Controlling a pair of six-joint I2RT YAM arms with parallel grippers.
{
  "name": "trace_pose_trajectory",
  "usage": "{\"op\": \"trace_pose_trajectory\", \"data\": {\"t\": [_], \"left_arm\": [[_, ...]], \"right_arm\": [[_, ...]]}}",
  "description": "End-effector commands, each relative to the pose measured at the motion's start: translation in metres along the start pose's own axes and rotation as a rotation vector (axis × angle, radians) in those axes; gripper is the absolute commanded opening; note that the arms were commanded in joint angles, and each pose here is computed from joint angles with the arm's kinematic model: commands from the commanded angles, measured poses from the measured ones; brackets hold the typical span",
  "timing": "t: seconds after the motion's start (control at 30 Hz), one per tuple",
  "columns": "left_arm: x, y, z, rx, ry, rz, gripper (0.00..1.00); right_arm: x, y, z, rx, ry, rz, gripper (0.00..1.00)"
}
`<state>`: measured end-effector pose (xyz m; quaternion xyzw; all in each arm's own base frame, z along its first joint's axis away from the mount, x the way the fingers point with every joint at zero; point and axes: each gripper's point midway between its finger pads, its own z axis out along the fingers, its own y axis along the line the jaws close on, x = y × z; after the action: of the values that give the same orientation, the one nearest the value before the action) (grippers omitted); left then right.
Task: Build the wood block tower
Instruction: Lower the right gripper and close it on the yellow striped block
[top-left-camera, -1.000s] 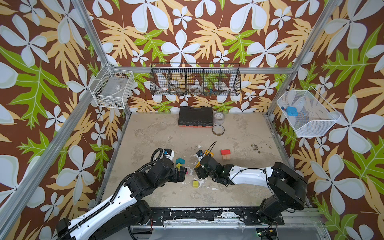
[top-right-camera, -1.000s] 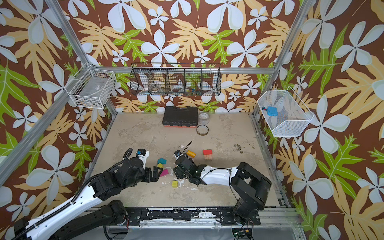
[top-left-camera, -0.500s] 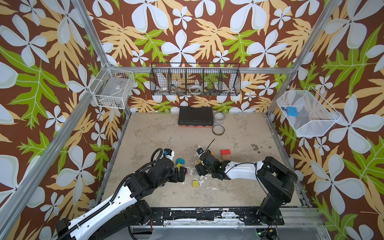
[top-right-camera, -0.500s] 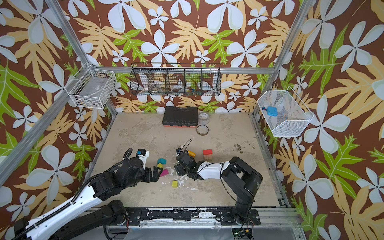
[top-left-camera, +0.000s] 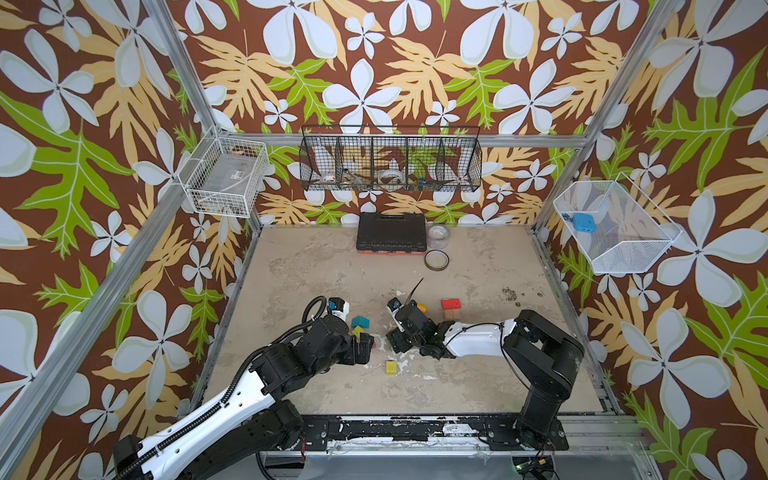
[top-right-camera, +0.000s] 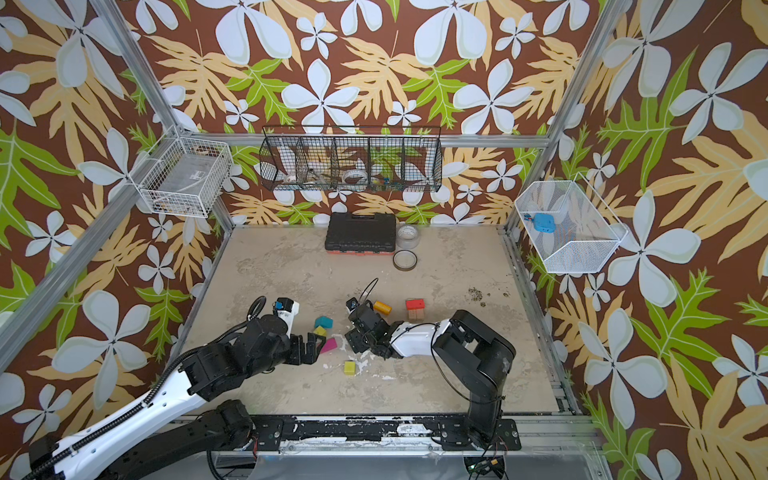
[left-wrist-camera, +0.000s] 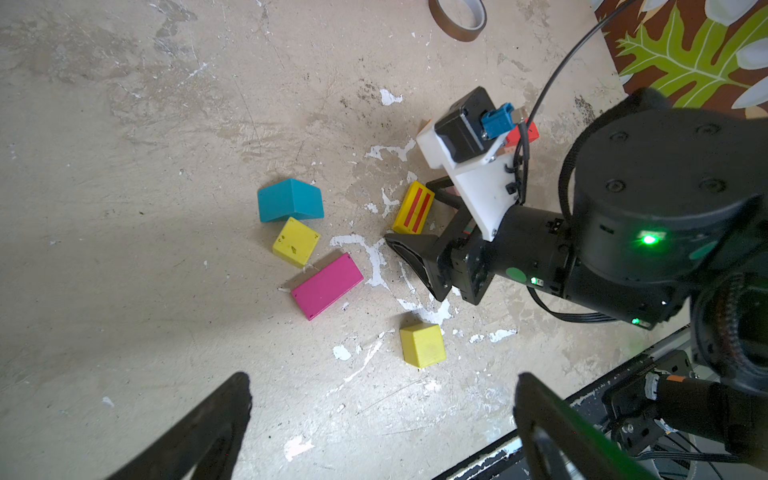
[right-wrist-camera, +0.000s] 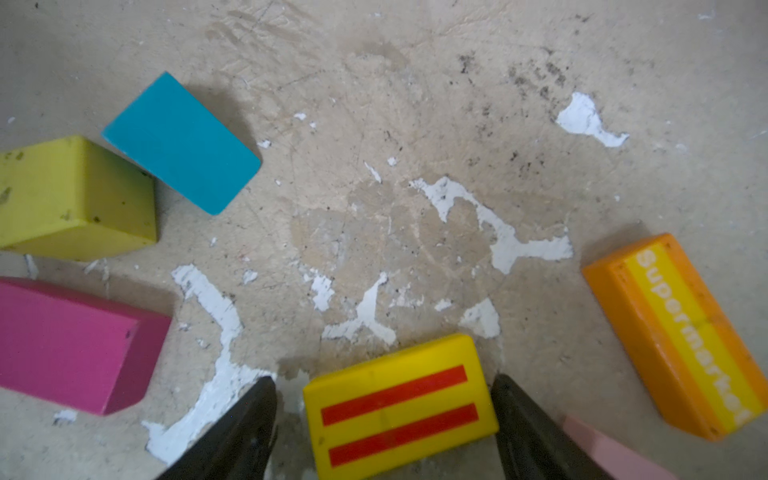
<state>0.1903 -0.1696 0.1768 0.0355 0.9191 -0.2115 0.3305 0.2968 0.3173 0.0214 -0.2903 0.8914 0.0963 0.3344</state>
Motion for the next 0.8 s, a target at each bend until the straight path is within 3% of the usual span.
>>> {"op": "trace_pose_trajectory", "data": {"t": [0.0, 0.33, 0.77], "left_arm": [[-0.0034, -0.0027, 0.0002, 0.011, -0.013, 0.000, 1.00], [-0.0031, -0.0030, 0.0002, 0.013, -0.012, -0.001, 1.00], [-0.0027, -0.0033, 0.0005, 0.015, -0.011, 0.001, 1.00]], "right_arm": [[0.0057, -0.0078, 0.0035, 0.048, 0.024, -0.017, 0.80], [0.0134, -0.0162, 0.0040, 0.076, 0.043, -0.002, 0.77], [0.0128, -0.0088, -0.0023, 0.025, 0.033, 0.009, 0.64]]}}
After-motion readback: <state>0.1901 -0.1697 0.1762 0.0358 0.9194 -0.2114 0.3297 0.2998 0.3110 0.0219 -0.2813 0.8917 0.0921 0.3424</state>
